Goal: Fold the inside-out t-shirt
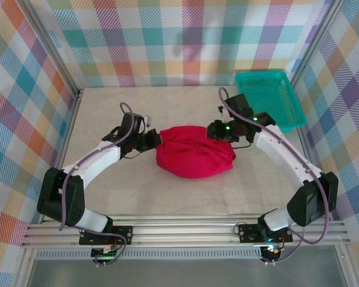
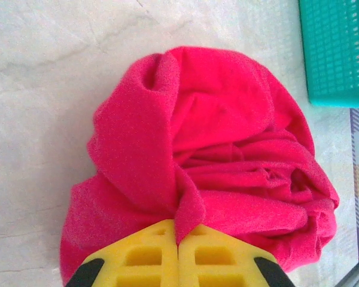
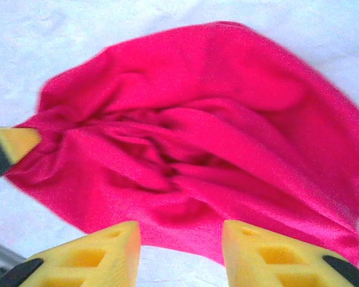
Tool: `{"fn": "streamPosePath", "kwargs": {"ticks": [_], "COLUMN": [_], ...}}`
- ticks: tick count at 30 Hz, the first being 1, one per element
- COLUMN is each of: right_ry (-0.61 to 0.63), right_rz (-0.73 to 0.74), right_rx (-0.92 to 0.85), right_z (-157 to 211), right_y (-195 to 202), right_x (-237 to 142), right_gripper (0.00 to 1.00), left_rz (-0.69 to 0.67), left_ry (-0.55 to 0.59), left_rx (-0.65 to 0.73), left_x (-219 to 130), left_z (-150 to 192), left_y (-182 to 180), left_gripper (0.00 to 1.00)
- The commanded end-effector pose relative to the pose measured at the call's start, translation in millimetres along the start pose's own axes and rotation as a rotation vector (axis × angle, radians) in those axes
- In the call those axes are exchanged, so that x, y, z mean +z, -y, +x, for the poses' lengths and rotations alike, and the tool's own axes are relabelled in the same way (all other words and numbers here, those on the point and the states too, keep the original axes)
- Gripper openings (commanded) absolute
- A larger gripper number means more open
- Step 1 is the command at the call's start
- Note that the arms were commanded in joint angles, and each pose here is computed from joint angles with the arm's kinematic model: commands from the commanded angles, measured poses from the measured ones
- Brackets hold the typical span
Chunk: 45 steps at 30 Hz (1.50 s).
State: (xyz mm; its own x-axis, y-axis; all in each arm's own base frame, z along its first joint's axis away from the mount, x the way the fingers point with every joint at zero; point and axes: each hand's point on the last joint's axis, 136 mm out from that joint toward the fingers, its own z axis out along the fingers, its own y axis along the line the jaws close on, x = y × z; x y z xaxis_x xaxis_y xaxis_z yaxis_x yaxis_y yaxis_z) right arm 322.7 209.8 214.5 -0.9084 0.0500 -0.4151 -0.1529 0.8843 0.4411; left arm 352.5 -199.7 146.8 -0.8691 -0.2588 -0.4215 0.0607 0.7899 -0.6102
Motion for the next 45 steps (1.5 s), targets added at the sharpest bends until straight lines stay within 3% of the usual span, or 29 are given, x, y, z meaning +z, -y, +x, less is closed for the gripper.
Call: {"fn": "streamPosePath", "kwargs": {"ticks": [1, 5, 9, 10, 12, 14, 16, 22, 30, 34, 35, 36, 38, 41, 45], "right_ry": [-0.085, -0.171, -0.213, -0.22, -0.237, -0.242, -0.228, -0.113, 0.062, 0.076, 0.059, 0.037, -0.014, -0.081, -0.144], "right_rz": [-0.033, -0.015, 0.026, 0.029, 0.034, 0.046, 0.045, -0.013, -0.259, -0.278, -0.267, -0.245, -0.211, -0.211, -0.283], "right_rx": [-0.009, -0.039, -0.062, -0.063, -0.069, -0.076, -0.087, -0.153, -0.207, -0.202, -0.194, -0.181, -0.152, -0.111, -0.057], "right_z": [4.5, 14.5, 24.7, 25.9, 27.5, 25.1, 19.4, -4.4, -27.4, -27.8, -24.9, -20.8, -8.8, 12.3, 27.9], "right_y": [-14.4, -25.5, -25.5, -25.0, -26.0, -27.1, -32.7, -63.2, -126.7, -125.1, -120.3, -112.4, -97.3, -82.5, -84.6], "right_x": [45.6, 80.2, 105.7, 111.7, 122.8, 124.9, 114.1, 33.6, -85.8, -80.0, -68.1, -53.2, -23.9, 12.5, 38.7], "right_gripper": [0.4, 0.6, 0.63, 0.61, 0.49, 0.21, 0.0, 0.0, 0.0, 0.0, 0.0, 0.0, 0.0, 0.0, 0.0], "left_rz": [-0.007, -0.016, -0.018, -0.018, -0.013, -0.015, -0.029, -0.107, -0.114, -0.111, -0.11, -0.116, -0.112, -0.103, 0.033], "left_ry": [0.032, 0.025, 0.02, 0.022, 0.024, 0.022, 0.021, 0.021, -0.019, 0.022, 0.035, 0.049, 0.084, 0.106, 0.116], "left_rx": [-0.003, -0.006, -0.008, -0.008, -0.009, -0.008, -0.001, 0.033, 0.004, 0.025, 0.04, 0.057, 0.087, 0.112, 0.152], "left_x": [-4.8, -3.3, -1.1, -1.2, -1.3, -1.0, -2.2, -0.7, 25.2, 15.5, 9.9, 3.0, -11.7, -34.0, -49.6], "left_z": [-3.0, 0.3, 1.9, 1.5, 0.9, 0.6, 0.4, 0.7, 6.2, -5.4, -9.8, -13.6, -20.6, -24.1, -22.1], "left_y": [-3.0, -6.9, -8.6, -8.6, -7.4, -7.5, -9.2, -24.4, -36.4, -27.7, -23.8, -20.8, -13.3, -3.6, 26.2], "left_gripper": [0.0, 0.0, 0.0, 0.0, 0.0, 0.0, 0.0, 0.0, 0.0, 0.0, 0.03, 0.2, 0.31, 0.55, 0.62]}}
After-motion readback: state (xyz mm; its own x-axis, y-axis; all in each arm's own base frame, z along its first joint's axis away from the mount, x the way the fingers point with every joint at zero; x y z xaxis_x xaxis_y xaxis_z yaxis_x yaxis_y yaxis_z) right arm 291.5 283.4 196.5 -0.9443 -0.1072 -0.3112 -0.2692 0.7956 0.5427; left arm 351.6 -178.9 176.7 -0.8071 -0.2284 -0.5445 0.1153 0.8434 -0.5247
